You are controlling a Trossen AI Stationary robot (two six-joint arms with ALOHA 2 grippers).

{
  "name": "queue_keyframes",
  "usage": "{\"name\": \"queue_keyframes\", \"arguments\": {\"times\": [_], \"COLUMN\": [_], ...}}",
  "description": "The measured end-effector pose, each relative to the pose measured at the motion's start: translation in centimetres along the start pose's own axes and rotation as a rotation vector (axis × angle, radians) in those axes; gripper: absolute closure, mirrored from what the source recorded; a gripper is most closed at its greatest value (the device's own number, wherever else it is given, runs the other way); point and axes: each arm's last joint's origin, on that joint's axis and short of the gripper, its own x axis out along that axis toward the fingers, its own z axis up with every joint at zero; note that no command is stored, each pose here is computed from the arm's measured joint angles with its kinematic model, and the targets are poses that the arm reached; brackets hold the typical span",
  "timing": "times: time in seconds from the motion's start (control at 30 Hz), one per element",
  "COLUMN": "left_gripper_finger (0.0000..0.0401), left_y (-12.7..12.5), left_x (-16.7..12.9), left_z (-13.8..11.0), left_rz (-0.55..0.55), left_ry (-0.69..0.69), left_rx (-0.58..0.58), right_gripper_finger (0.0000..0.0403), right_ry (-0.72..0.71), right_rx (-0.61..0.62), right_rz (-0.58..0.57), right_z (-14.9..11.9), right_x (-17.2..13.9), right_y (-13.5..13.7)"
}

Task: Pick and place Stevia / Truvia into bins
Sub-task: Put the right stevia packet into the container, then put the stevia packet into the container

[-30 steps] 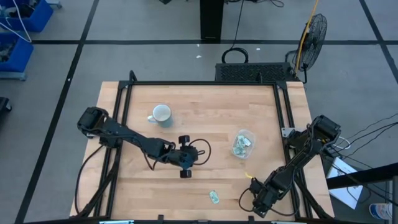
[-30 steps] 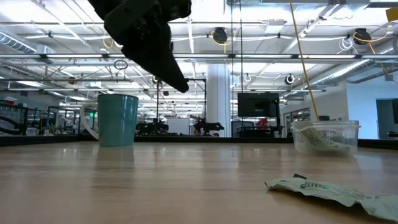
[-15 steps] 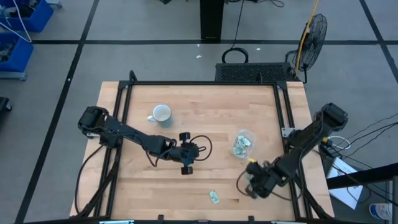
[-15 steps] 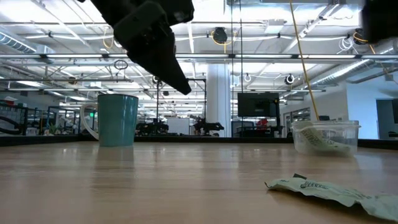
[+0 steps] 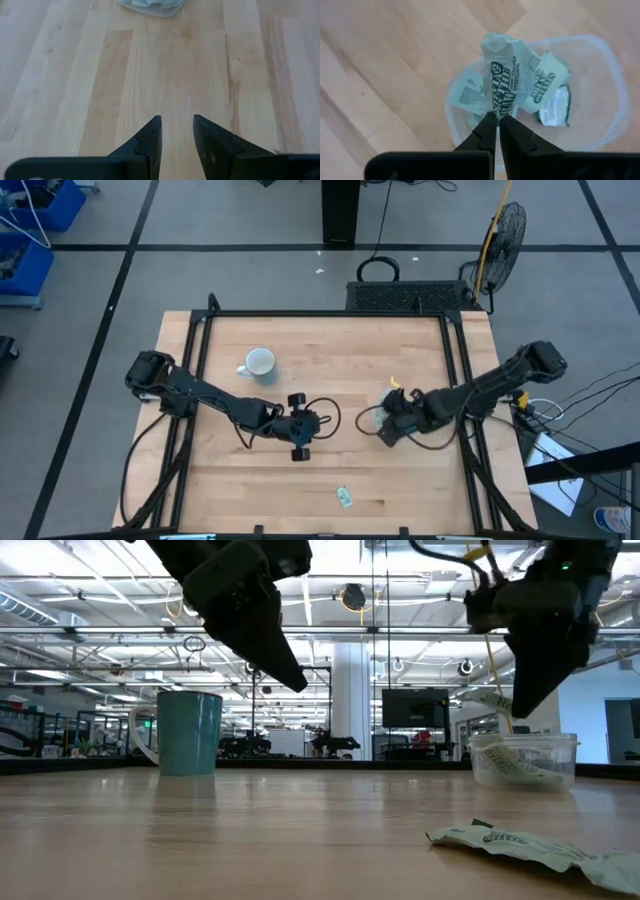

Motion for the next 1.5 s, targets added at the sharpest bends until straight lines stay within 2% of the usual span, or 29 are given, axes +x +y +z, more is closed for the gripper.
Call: {"name": "queue_keyframes", "arguments": {"times": [0.2,0.4,0.53,0.67,0.77,0.9,1.03,1.1,1.2,1.3,1.5], "left_gripper_finger": [0.0283,0.0283,0.0283,0.0283,0.0283,0.0283,0.0283,0.0283,0.0283,0.0283,0.0283], "left_y": [0.0,0.0,-0.2,-0.6,-1.3,-2.9,-4.8,-5.5,-6.0,-6.4,-7.1], "left_x": [0.0,0.0,0.0,-0.1,-0.3,-0.8,-1.1,-1.1,-1.3,-1.6,-2.4], "left_z": [0.0,0.0,0.0,-0.1,-0.2,-0.2,-0.9,-1.3,-2.0,-2.6,-3.7], "left_rz": [0.0,-0.006,-0.063,-0.166,-0.234,-0.336,-0.386,-0.382,-0.33,-0.297,-0.281], "left_ry": [0.0,0.001,0.012,0.031,0.025,-0.014,-0.031,-0.023,0.021,0.077,0.171], "left_rx": [-0.001,0.023,0.026,0.034,0.085,0.233,0.386,0.415,0.393,0.325,0.201], "right_gripper_finger": [0.0371,0.0318,0.0299,0.0294,0.0294,0.0294,0.0293,0.0293,0.0293,0.0292,0.027], "right_ry": [0.049,0.073,0.072,0.019,-0.084,-0.283,-0.481,-0.54,-0.582,-0.554,-0.477], "right_rx": [-0.068,-0.028,-0.051,-0.09,-0.21,-0.496,-0.685,-0.751,-0.825,-0.822,-0.873], "right_rz": [0.005,-0.014,-0.021,0.053,0.178,0.406,0.586,0.643,0.699,0.726,0.678], "right_z": [1.1,1.7,1.8,2.3,3.0,3.4,2.4,1.5,-0.1,-1.5,-3.4], "right_x": [0.4,0.6,0.7,0.7,0.4,-0.8,-2.5,-2.9,-2.5,-0.7,4.4], "right_y": [-0.8,-1.4,-1.5,-0.8,0.6,3.4,6.1,7.4,9.3,10.9,12.7]}}
